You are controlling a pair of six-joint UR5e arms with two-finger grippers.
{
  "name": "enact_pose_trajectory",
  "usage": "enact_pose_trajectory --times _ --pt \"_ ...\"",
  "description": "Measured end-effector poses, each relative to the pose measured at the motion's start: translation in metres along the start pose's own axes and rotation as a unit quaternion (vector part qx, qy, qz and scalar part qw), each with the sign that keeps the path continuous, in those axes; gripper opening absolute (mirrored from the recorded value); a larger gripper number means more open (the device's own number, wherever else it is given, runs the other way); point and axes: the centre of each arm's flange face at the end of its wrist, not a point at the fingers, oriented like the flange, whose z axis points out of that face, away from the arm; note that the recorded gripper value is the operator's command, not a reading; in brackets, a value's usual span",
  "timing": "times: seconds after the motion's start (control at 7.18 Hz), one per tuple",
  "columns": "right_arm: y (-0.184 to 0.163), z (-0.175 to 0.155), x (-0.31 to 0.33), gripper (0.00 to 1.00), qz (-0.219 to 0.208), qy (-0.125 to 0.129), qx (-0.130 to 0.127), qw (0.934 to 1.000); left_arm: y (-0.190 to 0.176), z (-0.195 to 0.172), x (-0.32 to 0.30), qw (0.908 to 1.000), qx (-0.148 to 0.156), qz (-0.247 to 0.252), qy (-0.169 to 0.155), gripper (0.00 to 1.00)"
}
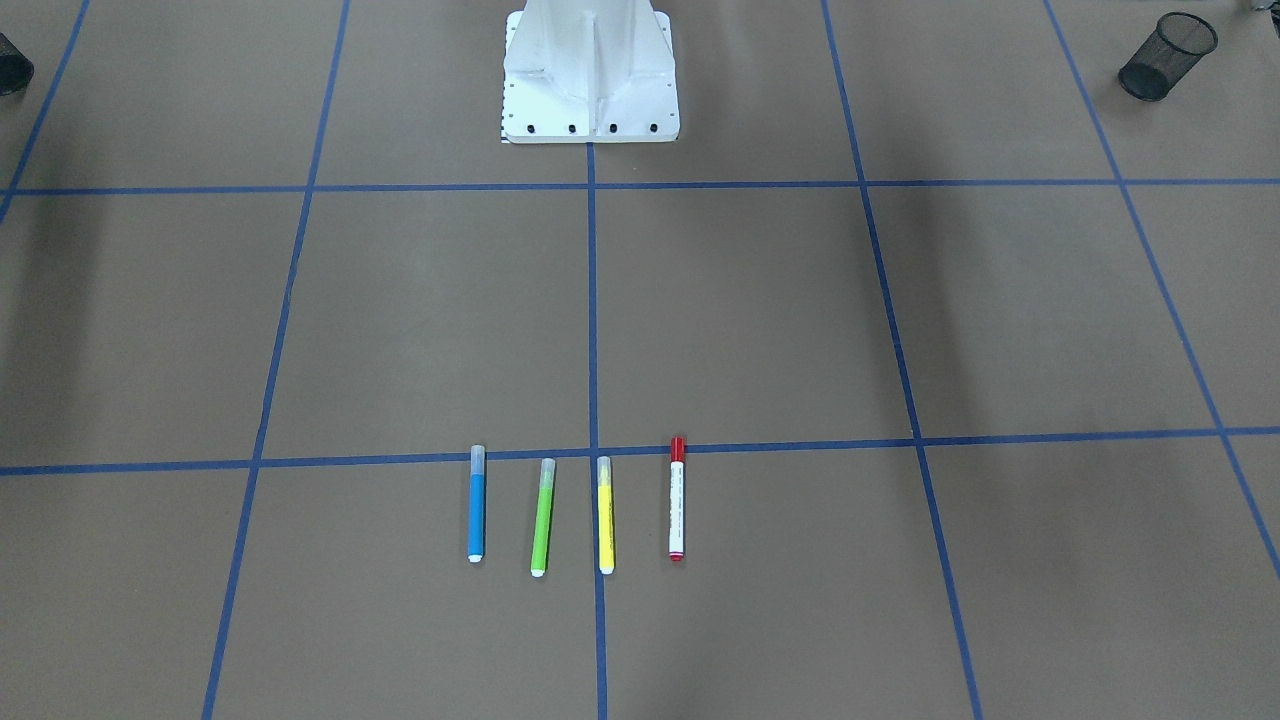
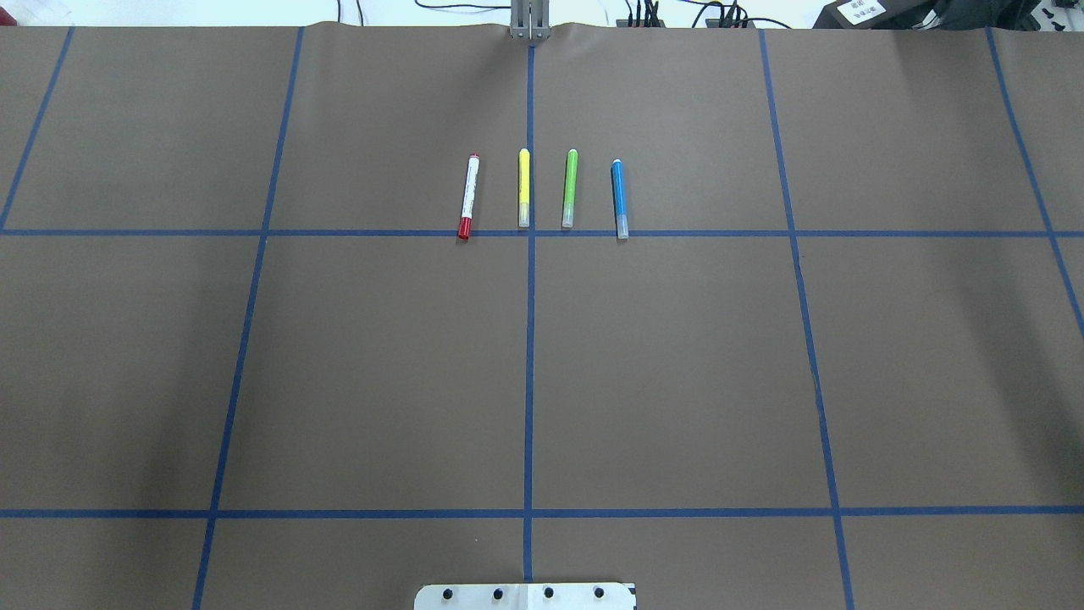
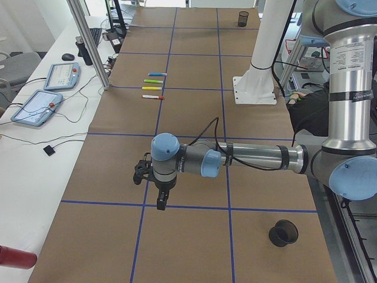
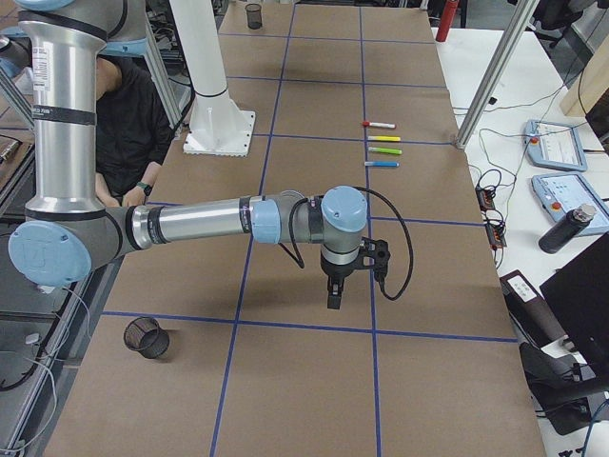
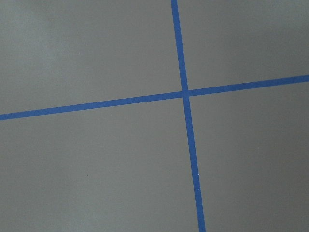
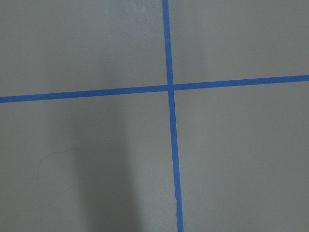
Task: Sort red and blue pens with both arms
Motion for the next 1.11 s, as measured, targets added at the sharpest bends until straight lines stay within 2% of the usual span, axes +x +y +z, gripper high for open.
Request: enact_pose_trajectory --times 1.11 --pt "-0.0040 -0.0017 -0.0031 1.00 0.000 0.000 0.002 1.0000 -0.0017 -0.0016 0.0015 1.0000 0.001 -0.003 0.000 1.00"
